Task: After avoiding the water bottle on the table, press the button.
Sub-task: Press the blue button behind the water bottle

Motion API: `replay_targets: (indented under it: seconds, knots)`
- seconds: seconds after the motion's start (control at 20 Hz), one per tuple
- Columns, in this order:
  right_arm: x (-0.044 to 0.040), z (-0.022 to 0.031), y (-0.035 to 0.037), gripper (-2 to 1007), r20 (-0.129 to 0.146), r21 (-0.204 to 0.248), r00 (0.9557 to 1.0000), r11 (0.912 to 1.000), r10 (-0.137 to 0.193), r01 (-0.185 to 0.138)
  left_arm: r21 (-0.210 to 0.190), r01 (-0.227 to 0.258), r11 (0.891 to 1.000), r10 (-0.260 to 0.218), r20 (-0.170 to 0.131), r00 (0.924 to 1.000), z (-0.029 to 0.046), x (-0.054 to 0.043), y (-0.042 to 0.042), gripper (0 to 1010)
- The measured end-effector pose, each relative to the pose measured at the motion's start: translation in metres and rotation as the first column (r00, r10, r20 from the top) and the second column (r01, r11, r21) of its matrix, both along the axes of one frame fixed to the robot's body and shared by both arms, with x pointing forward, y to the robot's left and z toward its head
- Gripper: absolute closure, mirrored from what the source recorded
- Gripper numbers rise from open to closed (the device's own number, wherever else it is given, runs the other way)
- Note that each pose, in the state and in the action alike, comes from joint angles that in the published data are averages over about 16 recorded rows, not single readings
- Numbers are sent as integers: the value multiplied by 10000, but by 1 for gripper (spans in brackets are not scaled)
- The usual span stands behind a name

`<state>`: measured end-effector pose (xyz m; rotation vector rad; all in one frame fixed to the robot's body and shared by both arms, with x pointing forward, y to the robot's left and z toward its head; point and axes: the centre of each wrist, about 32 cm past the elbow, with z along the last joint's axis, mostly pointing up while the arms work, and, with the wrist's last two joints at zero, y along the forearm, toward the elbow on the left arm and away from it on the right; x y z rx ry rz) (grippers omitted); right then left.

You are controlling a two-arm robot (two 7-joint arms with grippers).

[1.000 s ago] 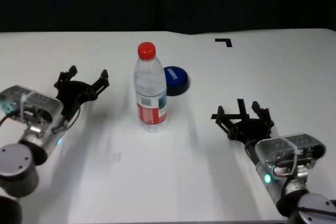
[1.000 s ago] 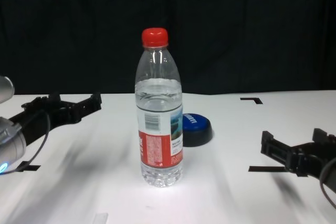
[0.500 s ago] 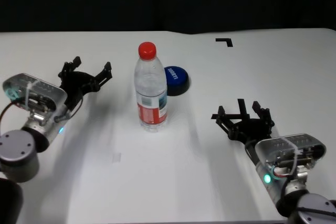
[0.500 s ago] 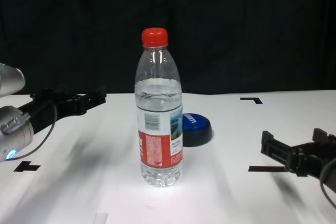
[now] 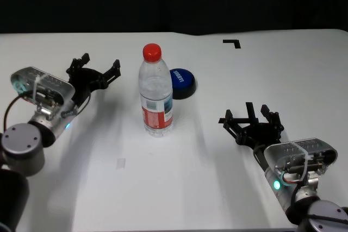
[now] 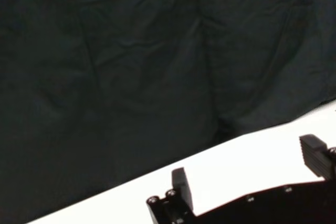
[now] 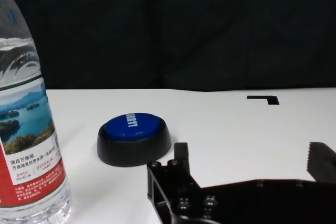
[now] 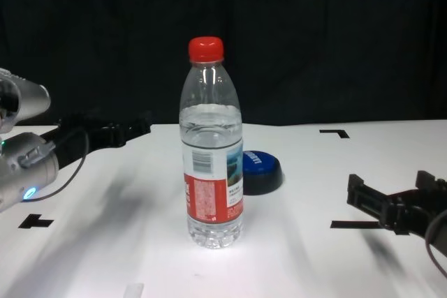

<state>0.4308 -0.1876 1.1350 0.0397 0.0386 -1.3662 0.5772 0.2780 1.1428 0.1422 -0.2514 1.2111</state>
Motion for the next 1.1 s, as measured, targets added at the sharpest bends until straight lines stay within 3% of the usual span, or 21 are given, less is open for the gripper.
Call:
replay_targets:
  seconds: [0.5, 1.1]
  knots:
    - [0, 0, 0, 2, 0, 0, 10000, 10000, 0, 0, 98, 392, 9992, -393, 83, 9992, 23, 191, -40, 7]
    - [0, 0, 0, 2, 0, 0, 10000, 10000, 0, 0, 170, 717, 9973, -718, 83, 9974, 37, 327, -110, 7]
